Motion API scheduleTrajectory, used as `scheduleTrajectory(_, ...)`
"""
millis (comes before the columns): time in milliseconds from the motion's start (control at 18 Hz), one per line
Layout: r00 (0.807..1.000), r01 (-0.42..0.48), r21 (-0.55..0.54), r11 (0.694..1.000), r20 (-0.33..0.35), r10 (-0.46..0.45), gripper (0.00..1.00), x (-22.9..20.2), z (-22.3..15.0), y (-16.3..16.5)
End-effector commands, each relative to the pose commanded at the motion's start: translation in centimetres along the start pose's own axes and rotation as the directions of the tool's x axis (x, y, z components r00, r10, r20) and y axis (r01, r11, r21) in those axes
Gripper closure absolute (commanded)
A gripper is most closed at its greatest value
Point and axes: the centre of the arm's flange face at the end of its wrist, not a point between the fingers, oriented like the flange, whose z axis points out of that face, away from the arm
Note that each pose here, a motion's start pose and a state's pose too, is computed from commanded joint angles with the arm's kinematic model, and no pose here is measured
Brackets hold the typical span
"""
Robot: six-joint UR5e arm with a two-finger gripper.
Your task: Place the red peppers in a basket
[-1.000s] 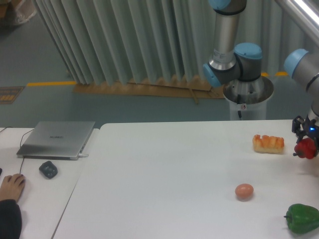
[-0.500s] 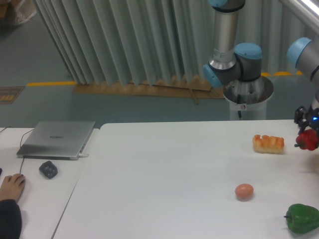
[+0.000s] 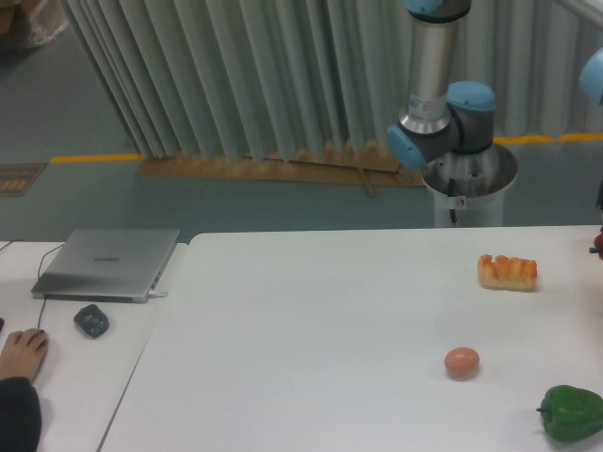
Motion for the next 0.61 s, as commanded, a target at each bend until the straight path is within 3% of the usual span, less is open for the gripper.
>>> scheduleTrajectory(167, 0.997, -0.073, -0.035, 0.997, -0.016, 0.073, 0.78, 0.1, 0.2, 1.0)
scheduleTrajectory(611, 0.988, -0.156, -0.014, 0.988, -0.009, 0.156, 0.78, -0.1, 0.6, 4.2)
